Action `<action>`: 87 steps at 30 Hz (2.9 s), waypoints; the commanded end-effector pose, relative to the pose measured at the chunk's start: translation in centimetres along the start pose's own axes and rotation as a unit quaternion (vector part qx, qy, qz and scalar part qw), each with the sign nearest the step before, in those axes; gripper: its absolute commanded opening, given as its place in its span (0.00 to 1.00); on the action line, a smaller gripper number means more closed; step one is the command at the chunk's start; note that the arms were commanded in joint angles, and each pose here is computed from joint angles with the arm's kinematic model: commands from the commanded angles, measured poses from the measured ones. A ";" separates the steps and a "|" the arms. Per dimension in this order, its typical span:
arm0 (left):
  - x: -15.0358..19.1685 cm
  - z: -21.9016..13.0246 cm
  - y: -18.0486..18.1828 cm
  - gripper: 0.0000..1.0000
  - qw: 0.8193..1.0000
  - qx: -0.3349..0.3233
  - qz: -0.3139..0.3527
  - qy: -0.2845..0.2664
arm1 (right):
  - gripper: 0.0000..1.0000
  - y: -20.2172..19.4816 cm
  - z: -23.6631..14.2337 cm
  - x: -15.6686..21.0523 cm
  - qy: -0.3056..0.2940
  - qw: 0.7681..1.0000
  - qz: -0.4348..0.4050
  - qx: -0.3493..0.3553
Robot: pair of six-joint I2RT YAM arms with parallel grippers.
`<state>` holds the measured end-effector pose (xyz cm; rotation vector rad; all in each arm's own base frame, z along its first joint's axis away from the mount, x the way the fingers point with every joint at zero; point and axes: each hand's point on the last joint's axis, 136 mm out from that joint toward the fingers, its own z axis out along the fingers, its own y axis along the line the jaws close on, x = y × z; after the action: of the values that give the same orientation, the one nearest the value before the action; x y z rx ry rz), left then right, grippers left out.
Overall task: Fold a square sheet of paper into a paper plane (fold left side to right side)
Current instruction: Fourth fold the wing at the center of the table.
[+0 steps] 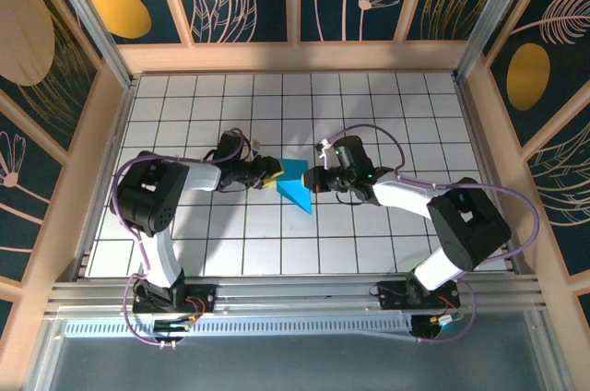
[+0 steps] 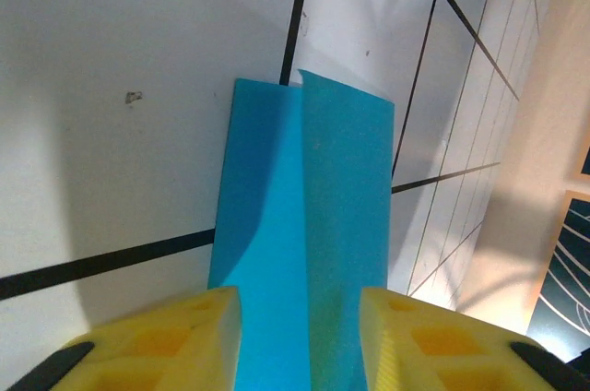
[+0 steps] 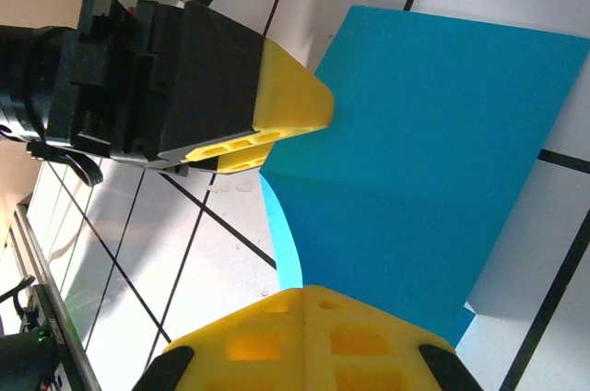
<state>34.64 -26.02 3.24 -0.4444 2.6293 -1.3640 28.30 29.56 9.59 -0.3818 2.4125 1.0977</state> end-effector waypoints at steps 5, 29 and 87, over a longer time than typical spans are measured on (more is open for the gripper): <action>-0.6 0.5 -1.4 0.14 1.000 0.023 0.012 -0.002 | 0.00 -0.1 -0.5 -0.3 -0.008 1.000 0.002 0.000; -0.5 -1.6 -3.8 0.00 0.992 0.048 -0.079 -0.082 | 0.41 0.4 -2.2 2.0 0.044 0.935 -0.031 0.352; 0.2 -2.0 -3.1 0.00 0.991 0.032 -0.089 -0.097 | 0.20 -1.1 4.2 6.4 0.058 0.893 -0.138 0.425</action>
<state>34.90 -26.18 7.35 -0.7514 2.4103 -1.3792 24.41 31.50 3.30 -0.4458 2.5730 -0.1153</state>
